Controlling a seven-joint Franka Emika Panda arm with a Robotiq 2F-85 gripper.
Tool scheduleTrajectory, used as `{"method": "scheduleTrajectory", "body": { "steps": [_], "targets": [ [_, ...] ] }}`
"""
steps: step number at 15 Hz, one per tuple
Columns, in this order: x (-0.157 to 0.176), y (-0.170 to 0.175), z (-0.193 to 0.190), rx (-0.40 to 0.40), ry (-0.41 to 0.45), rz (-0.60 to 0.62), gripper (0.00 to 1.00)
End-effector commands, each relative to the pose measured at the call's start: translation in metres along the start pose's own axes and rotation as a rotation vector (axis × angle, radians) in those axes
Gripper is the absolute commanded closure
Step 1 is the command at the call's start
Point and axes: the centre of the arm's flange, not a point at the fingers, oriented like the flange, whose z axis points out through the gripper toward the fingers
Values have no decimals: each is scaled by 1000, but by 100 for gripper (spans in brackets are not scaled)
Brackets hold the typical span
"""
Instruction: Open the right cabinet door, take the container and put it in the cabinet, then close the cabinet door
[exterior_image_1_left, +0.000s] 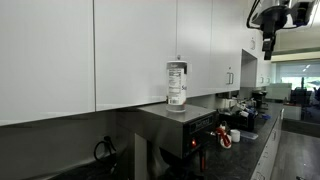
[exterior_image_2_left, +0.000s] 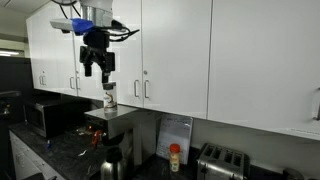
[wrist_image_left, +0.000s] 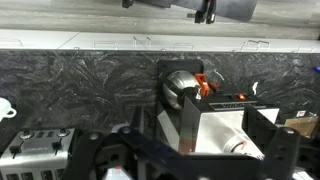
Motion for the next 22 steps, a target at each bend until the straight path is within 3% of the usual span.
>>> {"method": "scheduleTrajectory", "body": {
  "steps": [1, 7, 12, 14, 22],
  "targets": [
    [34, 7, 23, -15, 30, -111, 0],
    [82, 3, 70, -92, 104, -142, 0],
    [122, -3, 106, -112, 139, -180, 0],
    [112, -8, 99, -119, 129, -159, 0],
    [122, -10, 109, -124, 132, -176, 0]
  ]
}}
